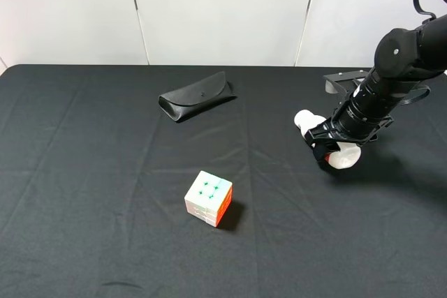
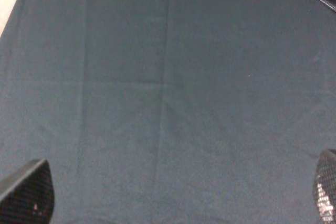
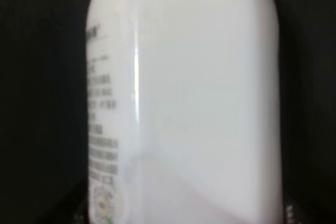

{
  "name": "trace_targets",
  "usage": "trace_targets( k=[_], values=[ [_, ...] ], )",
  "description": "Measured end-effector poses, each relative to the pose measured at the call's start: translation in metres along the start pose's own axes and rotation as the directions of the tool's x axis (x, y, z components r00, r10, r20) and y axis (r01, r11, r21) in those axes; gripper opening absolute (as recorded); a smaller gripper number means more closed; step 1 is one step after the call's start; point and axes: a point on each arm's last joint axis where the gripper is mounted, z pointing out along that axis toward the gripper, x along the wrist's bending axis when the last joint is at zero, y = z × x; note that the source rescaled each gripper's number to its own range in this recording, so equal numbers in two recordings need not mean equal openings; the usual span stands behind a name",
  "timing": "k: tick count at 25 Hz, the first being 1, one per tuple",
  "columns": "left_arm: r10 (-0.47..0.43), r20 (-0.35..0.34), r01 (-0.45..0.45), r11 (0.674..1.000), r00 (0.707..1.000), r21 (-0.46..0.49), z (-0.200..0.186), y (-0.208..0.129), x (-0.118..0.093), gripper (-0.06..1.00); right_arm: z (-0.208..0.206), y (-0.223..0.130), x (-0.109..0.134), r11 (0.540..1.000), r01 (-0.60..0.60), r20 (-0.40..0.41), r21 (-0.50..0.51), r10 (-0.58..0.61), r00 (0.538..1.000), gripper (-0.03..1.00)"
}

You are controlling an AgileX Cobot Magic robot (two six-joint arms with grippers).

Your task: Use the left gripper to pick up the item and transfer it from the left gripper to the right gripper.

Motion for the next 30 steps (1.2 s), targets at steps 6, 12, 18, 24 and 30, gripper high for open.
trace_targets(
  k=[6, 12, 18, 24, 30],
  values=[
    [0.0, 0.0, 0.0, 1.0, 1.0, 0.0, 0.0, 0.0, 0.0, 0.98, 0.0, 0.0, 0.0, 1.0, -0.003, 0.0, 0.002, 0.003, 1.0, 0.46],
    [0.001, 0.0, -0.001, 1.0, 1.0, 0.0, 0.0, 0.0, 0.0, 0.98, 0.0, 0.001, 0.0, 1.0, -0.009, 0.0, -0.001, 0.009, 1.0, 0.97],
    [0.001, 0.0, -0.001, 1.0, 1.0, 0.0, 0.0, 0.0, 0.0, 0.98, 0.0, 0.001, 0.0, 1.0, -0.009, 0.0, 0.001, 0.009, 1.0, 1.0],
    [0.001, 0.0, -0.001, 1.0, 1.0, 0.0, 0.0, 0.0, 0.0, 0.98, -0.016, 0.009, 0.002, 0.999, -0.004, -0.015, 0.04, 0.005, 1.0, 1.0],
    [0.001, 0.0, -0.001, 1.0, 1.0, 0.0, 0.0, 0.0, 0.0, 0.98, -0.057, 0.022, 0.006, 0.999, 0.011, -0.033, 0.044, -0.009, 0.999, 1.0]
  ],
)
